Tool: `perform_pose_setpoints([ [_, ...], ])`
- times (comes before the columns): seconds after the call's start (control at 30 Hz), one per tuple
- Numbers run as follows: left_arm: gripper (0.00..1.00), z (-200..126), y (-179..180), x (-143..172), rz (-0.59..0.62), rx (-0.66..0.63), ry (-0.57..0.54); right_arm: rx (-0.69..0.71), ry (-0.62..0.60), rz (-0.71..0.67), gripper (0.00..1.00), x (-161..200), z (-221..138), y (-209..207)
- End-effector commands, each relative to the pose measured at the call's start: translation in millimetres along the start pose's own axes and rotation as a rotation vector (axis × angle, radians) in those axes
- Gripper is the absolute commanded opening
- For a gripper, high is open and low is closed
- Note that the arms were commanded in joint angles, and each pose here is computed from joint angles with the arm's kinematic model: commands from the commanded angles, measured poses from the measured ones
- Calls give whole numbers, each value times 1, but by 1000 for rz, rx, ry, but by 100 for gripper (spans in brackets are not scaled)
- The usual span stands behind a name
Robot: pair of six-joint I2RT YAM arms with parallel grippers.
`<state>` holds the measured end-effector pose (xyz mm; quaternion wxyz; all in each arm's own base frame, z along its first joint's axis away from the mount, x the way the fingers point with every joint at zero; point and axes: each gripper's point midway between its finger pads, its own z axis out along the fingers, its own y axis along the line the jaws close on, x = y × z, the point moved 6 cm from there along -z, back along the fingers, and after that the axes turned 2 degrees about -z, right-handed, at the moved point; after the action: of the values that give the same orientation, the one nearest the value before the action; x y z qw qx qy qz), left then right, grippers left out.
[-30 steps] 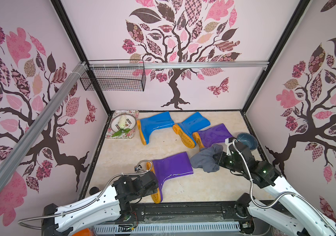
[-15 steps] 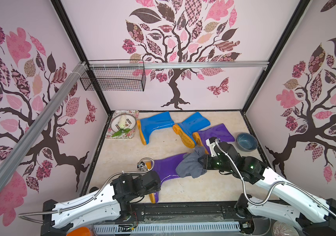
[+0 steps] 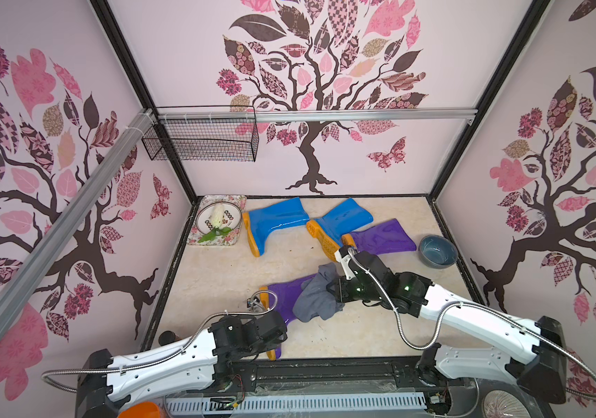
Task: Wipe the rubber boots with a cloth
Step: Wipe the dirt off the rubber boot.
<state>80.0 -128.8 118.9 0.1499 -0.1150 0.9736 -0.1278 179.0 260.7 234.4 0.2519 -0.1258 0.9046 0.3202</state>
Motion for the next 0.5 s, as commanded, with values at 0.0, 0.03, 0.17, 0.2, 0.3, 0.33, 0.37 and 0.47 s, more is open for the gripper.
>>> perform_pose_setpoints([
  [0.0,36,9,8,6,-12,-1,16,-106,-34,-36,0,-17,11,23],
  [0.03,32,11,10,8,-11,3,23,-124,-34,-31,0,-18,14,26],
  [0.17,12,12,16,13,23,36,42,-219,-10,-48,0,-8,32,44],
  [0.2,3,10,15,13,44,52,41,-218,-5,-72,0,-2,38,51],
  [0.3,0,0,16,8,99,68,14,-270,39,-86,0,20,59,74],
  [0.33,0,-3,15,7,117,82,7,-304,60,-67,0,28,68,80],
  [0.37,0,-4,15,7,132,89,5,-333,74,-46,0,36,77,86],
  [0.47,0,-4,20,7,151,74,0,-346,108,0,0,54,105,91],
])
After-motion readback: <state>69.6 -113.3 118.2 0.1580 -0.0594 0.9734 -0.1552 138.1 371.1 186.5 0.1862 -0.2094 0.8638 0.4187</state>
